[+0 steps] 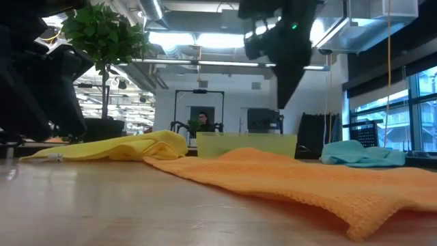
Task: Fold microfiber towels
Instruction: Fold the orange microfiber cloth
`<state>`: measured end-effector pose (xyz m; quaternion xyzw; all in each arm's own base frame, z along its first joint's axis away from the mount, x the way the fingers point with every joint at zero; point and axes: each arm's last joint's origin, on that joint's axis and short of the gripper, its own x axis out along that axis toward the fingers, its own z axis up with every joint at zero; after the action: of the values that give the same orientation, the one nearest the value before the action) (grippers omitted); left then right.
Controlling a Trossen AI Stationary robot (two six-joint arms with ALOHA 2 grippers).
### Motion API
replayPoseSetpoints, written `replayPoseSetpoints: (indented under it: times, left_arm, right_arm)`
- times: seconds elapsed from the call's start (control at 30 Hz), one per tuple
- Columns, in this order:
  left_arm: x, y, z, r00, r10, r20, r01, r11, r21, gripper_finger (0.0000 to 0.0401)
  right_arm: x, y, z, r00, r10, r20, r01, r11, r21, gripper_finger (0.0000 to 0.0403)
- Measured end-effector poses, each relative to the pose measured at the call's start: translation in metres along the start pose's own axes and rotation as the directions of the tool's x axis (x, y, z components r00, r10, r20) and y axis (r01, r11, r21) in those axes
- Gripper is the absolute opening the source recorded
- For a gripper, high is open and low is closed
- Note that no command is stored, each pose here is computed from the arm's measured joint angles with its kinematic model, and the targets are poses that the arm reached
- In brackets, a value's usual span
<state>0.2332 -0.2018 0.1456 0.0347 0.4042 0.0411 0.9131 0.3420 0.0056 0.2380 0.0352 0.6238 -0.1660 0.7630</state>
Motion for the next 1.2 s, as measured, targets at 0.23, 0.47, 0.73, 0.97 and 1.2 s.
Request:
replayPoseSetpoints:
  times: [0.23, 0.47, 0.73, 0.97, 1.2]
  left_arm:
    - [0.001, 0.000, 0.002, 1.000, 0.000, 0.009, 0.000, 1.000, 0.004, 0.0181]
    - [0.002, 0.002, 0.004, 1.000, 0.003, 0.016, -0.003, 1.000, 0.009, 0.0181]
    - [0.004, 0.002, 0.009, 0.999, -0.012, 0.051, 0.011, 0.999, 0.037, 0.0181]
    - [0.002, -0.004, 0.015, 0.992, -0.054, 0.110, 0.041, 0.992, 0.118, 0.0181]
    - [0.011, -0.012, 0.016, 0.983, -0.095, 0.159, 0.041, 0.948, 0.314, 0.0181]
  right_arm:
    - [0.019, 0.085, -0.032, 0.965, 0.260, 0.031, -0.247, 0.945, -0.213, 0.0008]
    - [0.051, 0.146, -0.059, 0.939, 0.337, 0.070, -0.304, 0.906, -0.294, 0.0008]
    - [0.077, 0.170, -0.054, 0.899, 0.425, 0.108, -0.380, 0.877, -0.293, 0.0008]
    - [0.082, 0.160, -0.031, 0.855, 0.461, 0.239, -0.411, 0.882, -0.230, 0.0008]
    - [0.083, 0.141, -0.005, 0.808, 0.470, 0.356, -0.438, 0.883, -0.171, 0.0008]
